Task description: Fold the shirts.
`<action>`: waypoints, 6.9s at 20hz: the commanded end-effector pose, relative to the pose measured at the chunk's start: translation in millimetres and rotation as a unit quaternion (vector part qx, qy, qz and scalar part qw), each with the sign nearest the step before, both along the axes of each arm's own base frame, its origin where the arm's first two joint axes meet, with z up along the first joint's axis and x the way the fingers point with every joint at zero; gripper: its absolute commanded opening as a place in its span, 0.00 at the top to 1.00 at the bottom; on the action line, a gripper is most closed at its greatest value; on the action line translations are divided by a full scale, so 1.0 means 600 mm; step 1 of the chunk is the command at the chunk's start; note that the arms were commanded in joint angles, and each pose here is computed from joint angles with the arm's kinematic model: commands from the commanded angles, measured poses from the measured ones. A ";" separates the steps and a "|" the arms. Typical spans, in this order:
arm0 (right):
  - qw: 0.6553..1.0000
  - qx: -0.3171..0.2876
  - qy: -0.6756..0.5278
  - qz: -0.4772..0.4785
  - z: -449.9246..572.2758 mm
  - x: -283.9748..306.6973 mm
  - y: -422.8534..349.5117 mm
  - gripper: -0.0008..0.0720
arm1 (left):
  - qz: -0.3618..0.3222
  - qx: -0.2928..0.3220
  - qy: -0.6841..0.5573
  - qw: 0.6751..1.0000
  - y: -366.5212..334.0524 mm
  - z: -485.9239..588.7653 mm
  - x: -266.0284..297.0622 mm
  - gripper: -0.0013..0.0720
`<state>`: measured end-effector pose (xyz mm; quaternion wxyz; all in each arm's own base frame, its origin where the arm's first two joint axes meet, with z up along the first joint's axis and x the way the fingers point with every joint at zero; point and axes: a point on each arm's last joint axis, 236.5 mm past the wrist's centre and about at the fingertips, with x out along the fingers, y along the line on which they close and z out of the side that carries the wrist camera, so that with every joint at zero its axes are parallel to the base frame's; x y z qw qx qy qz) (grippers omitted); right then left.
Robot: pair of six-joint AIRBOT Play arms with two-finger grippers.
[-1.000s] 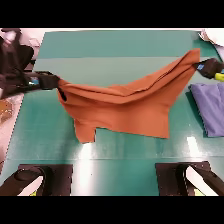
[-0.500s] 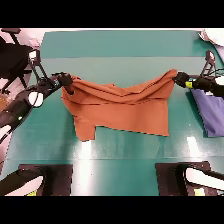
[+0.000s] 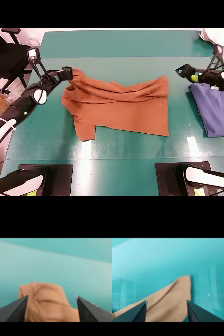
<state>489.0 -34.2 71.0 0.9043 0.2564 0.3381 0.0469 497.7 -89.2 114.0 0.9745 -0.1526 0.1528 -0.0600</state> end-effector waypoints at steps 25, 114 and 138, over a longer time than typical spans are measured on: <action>0.996 0.045 0.059 -0.054 -0.015 -0.211 -0.068 0.22 | -0.202 -0.013 0.328 0.923 0.125 -0.277 -0.098 0.03; 0.972 -0.080 -0.215 0.045 0.343 -0.227 0.087 0.97 | -0.167 0.006 0.017 0.986 0.027 0.337 -0.316 0.95; 0.999 -0.042 -0.030 -0.010 -0.069 0.083 0.067 0.97 | -0.022 0.001 0.044 0.999 0.103 -0.085 0.054 0.95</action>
